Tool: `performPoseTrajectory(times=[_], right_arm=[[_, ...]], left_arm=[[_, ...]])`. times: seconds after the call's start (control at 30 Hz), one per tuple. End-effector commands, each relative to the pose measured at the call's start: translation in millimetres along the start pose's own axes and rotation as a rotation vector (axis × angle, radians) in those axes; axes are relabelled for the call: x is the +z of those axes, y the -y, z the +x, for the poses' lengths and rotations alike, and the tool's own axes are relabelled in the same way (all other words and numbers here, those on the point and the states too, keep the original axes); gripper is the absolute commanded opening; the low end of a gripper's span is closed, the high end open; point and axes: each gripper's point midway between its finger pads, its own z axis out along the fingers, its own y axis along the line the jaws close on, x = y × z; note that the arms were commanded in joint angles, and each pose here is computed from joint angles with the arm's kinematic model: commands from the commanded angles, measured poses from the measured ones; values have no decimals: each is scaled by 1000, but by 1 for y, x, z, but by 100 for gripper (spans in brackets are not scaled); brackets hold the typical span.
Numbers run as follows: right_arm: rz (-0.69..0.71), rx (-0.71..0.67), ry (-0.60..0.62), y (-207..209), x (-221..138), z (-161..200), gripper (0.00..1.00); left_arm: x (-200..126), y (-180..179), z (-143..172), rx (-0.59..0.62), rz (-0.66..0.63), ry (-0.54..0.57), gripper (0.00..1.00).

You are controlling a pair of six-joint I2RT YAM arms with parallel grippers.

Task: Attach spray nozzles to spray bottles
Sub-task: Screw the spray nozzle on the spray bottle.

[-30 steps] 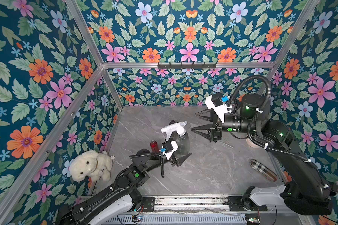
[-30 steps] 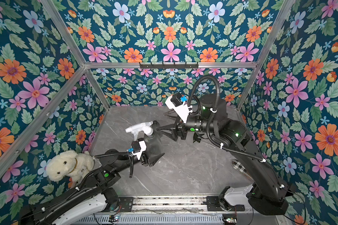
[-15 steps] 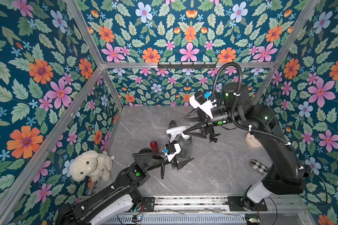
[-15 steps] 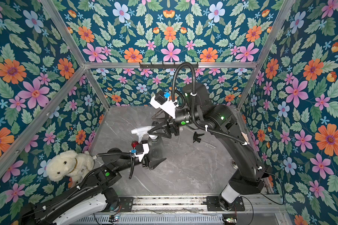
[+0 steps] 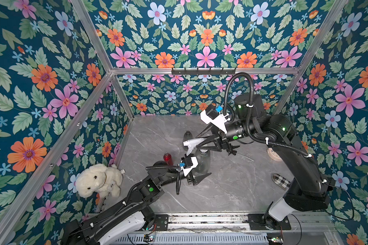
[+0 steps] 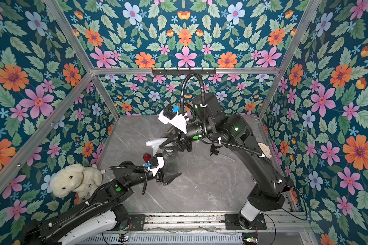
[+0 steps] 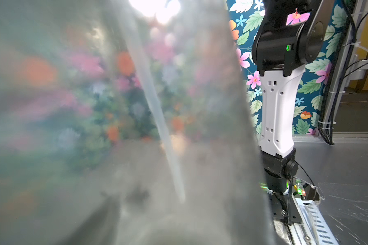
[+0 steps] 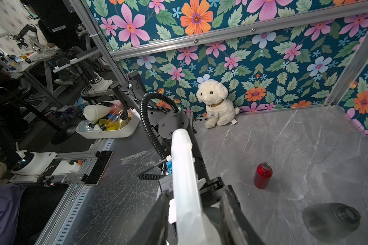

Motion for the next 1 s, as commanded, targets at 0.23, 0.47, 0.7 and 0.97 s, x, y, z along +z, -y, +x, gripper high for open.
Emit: performPoseTrajectory(times=[0.23,0.47,0.7,0.97], right_arm=[[44,-43,78,1,-6,-6,22],[60,-32,115,1,-7,-3,11],[73,-19,156,0,-9,3,1],[112,-34,87,-3,-20,4,42]], left_arm=[[-3,-7,-12,11,-45,68,0],[-5,-9,-16,14,-64,91,0],[-8,-11,-19,13,-82,112,0],[-5,-3,-14,20,-24,70,0]])
